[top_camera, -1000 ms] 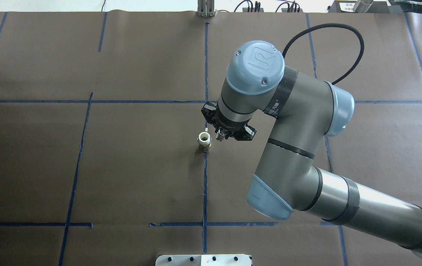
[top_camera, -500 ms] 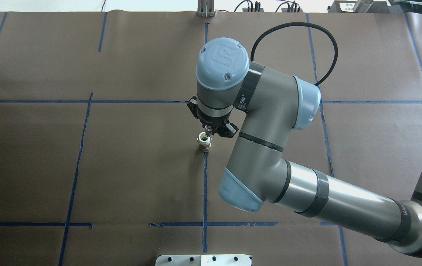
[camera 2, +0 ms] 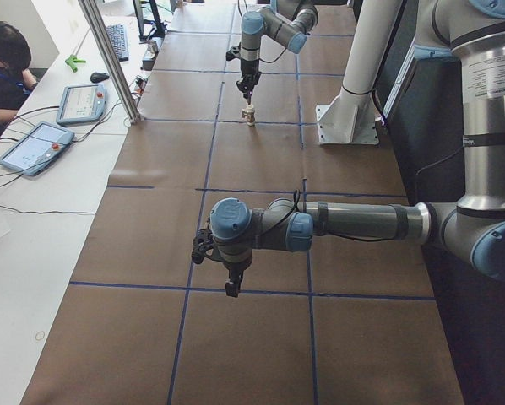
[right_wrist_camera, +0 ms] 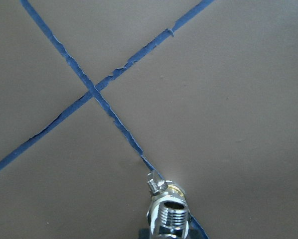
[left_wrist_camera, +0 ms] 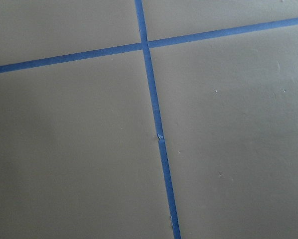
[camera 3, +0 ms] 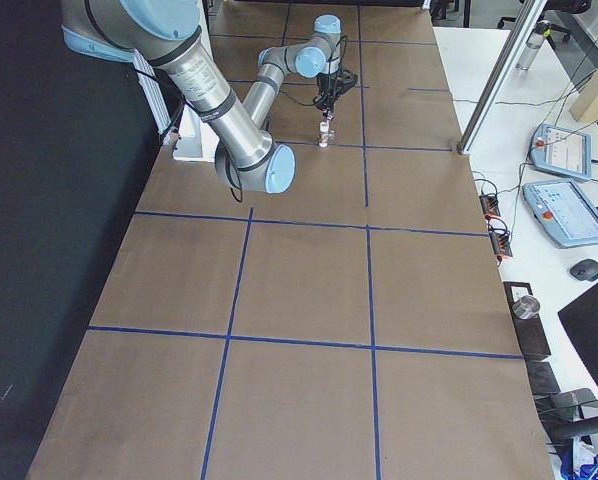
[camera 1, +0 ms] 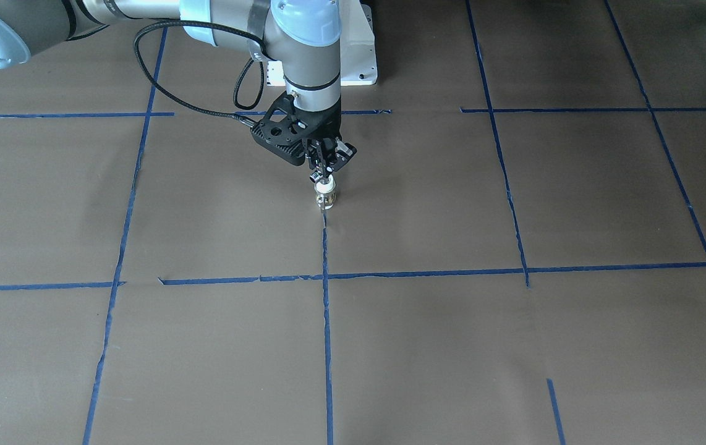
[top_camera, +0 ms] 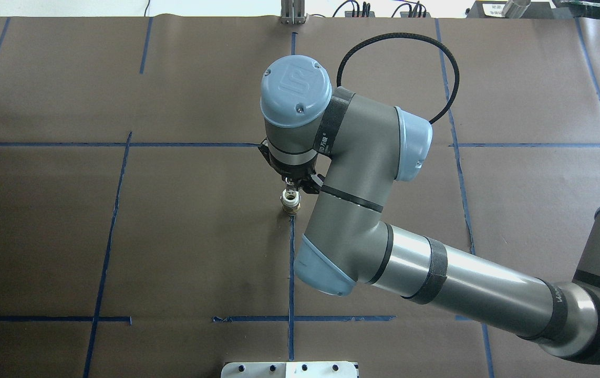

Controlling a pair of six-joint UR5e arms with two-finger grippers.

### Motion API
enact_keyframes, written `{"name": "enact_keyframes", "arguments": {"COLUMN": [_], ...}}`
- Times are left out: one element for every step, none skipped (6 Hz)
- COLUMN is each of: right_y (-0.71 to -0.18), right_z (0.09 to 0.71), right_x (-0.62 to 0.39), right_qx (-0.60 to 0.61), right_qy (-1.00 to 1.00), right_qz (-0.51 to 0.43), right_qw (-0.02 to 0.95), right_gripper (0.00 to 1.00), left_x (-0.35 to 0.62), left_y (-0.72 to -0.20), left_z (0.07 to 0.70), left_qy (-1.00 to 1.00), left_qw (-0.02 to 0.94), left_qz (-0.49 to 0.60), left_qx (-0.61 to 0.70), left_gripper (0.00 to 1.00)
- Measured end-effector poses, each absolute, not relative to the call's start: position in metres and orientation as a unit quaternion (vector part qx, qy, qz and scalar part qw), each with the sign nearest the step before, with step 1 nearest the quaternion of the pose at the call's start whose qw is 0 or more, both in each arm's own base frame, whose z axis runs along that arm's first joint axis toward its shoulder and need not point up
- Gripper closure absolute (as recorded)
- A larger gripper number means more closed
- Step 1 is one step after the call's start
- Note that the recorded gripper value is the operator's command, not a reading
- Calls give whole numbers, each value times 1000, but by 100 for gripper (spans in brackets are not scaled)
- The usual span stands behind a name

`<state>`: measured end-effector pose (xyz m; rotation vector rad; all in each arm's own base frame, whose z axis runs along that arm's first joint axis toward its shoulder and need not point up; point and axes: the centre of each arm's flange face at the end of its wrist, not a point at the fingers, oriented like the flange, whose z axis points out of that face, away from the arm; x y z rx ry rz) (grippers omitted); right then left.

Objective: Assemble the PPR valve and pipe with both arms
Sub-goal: 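Lower the chrome fitting onto the top of the pipe piece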

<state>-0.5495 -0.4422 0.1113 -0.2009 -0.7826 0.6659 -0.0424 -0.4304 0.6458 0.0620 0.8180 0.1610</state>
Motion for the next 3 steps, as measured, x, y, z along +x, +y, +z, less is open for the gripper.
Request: {"name": "enact_keyframes", "arguments": {"right_y": [-440,-440,-440], "right_z": [113,113,114], "right_x": [-552,-553,-553], "right_qx": [-97,-97,-97], "right_qy": [-372,-371,-371], "right_qz": [317,316,316], "right_qw": [867,868,868], "right_gripper": [100,100,100], "left_x": [-42,-42,-42], "left_y": [-430,-430,-430], "left_z": [646,646,646], "left_qy": [397,397,397], "left_qw": [914,914,914], "left_qz": [78,78,78], "left_qx": [30,30,30], "left_gripper": [0,0,0]}}
